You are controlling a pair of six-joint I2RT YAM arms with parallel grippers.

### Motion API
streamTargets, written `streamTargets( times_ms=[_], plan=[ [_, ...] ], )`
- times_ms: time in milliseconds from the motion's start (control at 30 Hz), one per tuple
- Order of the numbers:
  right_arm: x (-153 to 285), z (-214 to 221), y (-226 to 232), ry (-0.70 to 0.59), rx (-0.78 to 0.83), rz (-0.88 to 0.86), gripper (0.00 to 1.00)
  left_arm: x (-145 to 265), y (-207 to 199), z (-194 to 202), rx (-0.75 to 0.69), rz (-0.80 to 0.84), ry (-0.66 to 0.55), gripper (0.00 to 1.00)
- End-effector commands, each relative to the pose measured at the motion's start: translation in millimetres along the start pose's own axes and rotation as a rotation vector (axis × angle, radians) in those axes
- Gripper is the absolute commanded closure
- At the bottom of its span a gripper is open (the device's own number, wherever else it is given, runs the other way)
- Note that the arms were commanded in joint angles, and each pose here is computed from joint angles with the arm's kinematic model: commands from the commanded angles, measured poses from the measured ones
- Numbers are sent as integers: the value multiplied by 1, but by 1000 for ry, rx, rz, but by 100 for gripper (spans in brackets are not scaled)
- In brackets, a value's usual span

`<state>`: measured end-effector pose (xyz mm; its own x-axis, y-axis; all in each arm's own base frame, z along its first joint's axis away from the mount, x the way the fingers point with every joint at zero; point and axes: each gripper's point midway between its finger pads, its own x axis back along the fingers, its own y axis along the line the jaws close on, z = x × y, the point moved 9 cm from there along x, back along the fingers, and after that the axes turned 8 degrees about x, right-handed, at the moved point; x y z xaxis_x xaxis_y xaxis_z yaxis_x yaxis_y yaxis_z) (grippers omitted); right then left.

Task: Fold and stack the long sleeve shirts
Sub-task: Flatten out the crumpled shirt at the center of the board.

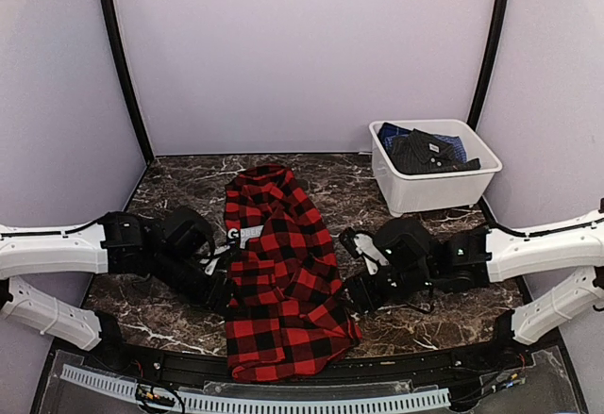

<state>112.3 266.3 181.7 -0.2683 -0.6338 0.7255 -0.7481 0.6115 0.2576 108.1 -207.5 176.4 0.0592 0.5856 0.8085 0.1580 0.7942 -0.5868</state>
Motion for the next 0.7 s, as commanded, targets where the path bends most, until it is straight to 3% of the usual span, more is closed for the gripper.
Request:
streamTargets(
  times_ms=[0, 200, 667],
  plan=[
    [-19, -33, -1, -63, 44, 98, 41, 18, -14, -42, 3, -211, -262, 43],
    [-47, -67, -21, -72, 31, 154, 32, -6, 24, -88, 102, -399, -303, 44],
    [-96, -78, -33, -14, 49, 199, 27, -41, 49, -139, 175, -360, -358, 44]
  ],
)
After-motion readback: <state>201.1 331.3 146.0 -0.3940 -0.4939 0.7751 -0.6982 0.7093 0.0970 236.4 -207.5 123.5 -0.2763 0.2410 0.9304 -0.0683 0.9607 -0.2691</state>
